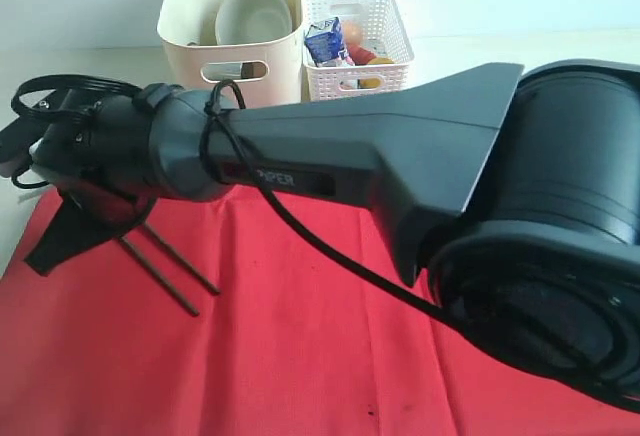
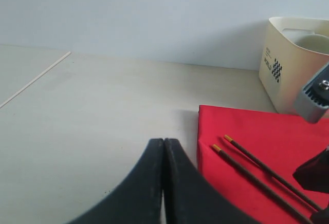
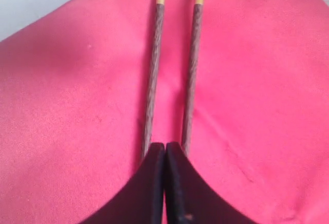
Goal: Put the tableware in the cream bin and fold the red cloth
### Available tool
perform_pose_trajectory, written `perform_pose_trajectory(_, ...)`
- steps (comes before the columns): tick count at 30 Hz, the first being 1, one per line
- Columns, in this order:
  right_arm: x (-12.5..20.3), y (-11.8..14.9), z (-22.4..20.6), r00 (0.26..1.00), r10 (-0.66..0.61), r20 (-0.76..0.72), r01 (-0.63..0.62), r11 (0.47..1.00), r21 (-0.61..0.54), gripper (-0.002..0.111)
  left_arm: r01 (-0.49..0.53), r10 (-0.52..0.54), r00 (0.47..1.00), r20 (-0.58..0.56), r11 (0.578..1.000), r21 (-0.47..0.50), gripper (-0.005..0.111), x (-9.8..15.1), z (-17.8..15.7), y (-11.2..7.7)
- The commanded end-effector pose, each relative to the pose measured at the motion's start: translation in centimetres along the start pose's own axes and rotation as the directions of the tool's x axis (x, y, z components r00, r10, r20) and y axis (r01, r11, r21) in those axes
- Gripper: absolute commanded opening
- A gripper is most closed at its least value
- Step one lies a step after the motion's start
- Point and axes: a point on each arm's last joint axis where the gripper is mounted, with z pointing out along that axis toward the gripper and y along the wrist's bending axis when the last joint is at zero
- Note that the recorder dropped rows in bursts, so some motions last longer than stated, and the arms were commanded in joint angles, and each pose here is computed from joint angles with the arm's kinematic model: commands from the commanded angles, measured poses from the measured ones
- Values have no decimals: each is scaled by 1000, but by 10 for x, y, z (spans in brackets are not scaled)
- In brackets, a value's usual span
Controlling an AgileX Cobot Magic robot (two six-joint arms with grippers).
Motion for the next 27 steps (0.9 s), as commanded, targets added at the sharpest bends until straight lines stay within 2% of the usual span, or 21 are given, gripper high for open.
perform_pose_trajectory(1,3,-9,-3,998,11,-63,-13,1000,-22,0,7,-7,1000,7,1000,10,1,-1,0,-1)
perform_pose_trajectory(4,8,-16,0,988,69,-139,-86,988,-125,0,7,-7,1000,7,1000,10,1,-1,0,-1)
perform_pose_trajectory(7,9,-17,0,986,76,-150,-94,989,-116,2,7,-7,1000,7,1000,10,1,-1,0,-1)
perform_pose_trajectory(9,9,-12,-1,989,58,-136,-74,991,-113,16,7,-7,1000,7,1000,10,1,-1,0,-1)
perform_pose_trajectory(14,4,-9,4,994,84,-69,-93,987,-130,70,7,-7,1000,7,1000,10,1,-1,0,-1)
perform_pose_trajectory(16,8,-11,14,995,73,-74,-82,988,-128,78,7,-7,1000,7,1000,10,1,-1,0,-1)
perform_pose_trajectory(21,21,-14,35,991,62,-121,-76,990,-117,75,7,-7,1000,7,1000,10,1,-1,0,-1)
perform_pose_trajectory(23,21,-13,36,992,55,-115,-69,990,-121,66,7,-7,1000,7,1000,10,1,-1,0,-1)
perform_pose_trajectory(27,21,-10,35,992,50,-113,-64,990,-124,41,7,-7,1000,7,1000,10,1,-1,0,-1)
